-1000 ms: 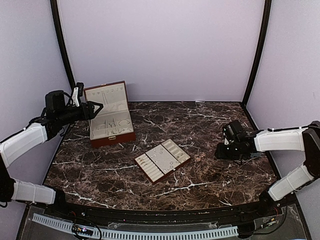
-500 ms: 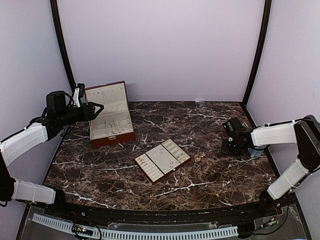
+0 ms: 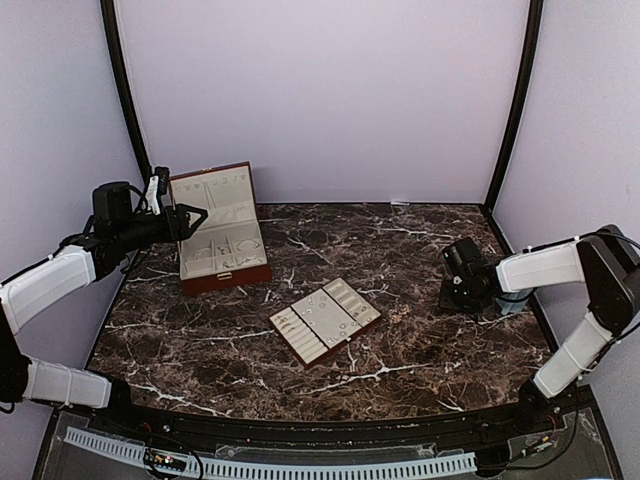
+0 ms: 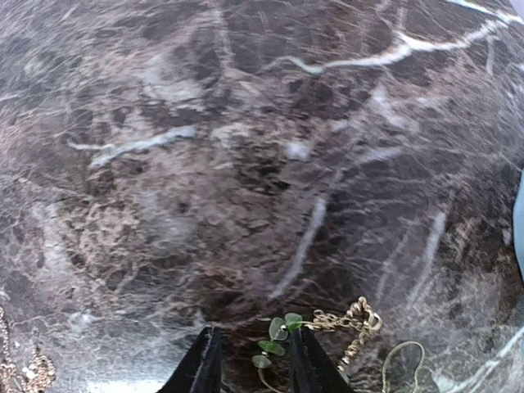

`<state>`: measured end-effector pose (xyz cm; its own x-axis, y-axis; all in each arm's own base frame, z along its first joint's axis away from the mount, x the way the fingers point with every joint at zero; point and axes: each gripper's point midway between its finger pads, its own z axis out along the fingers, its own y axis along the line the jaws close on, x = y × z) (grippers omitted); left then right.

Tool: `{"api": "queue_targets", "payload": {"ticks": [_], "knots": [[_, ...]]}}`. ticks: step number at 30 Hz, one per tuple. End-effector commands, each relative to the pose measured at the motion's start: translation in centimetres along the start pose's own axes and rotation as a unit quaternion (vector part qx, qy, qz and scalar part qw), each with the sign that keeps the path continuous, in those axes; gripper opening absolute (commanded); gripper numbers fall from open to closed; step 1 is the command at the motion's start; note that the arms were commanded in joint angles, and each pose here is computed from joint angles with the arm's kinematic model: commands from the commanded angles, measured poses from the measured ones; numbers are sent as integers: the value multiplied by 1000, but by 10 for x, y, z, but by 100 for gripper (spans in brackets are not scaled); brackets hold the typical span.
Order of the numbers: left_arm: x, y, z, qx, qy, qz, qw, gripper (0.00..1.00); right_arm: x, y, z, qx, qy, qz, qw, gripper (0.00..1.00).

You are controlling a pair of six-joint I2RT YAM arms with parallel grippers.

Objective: Organize the mixed jewelry
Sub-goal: Position the necklace at the center of the board.

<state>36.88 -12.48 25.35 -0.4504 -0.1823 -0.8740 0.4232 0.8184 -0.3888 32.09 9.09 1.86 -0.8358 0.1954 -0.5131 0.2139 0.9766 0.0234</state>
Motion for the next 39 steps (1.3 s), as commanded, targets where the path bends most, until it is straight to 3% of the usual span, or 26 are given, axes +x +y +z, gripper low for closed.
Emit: {"api": "queue_targets", "payload": {"ticks": [1,5,19,27,30,39], "knots": [[-7,-1,-5,-3,-13,7,1000,69,-2,23,6,-54,5,-3,999,25],[-7,0,-6,-5,-13,8,1000,69,3,45,10,-104,23,-14,994,21],[-8,0,-6,-5,-14,11,1000,69,-1,168,2,-210,11,-104,972,20],[-7,0,-6,-7,-15,12,1000,69,-24,178,-21,-219,-22,-139,965,27],[-8,0,-7,-7,-16,12,1000,69,-23,185,-38,-251,-24,-183,950,33],[-7,1,-6,-8,-15,12,1000,69,-1,212,-52,-298,10,-272,915,32]]}}
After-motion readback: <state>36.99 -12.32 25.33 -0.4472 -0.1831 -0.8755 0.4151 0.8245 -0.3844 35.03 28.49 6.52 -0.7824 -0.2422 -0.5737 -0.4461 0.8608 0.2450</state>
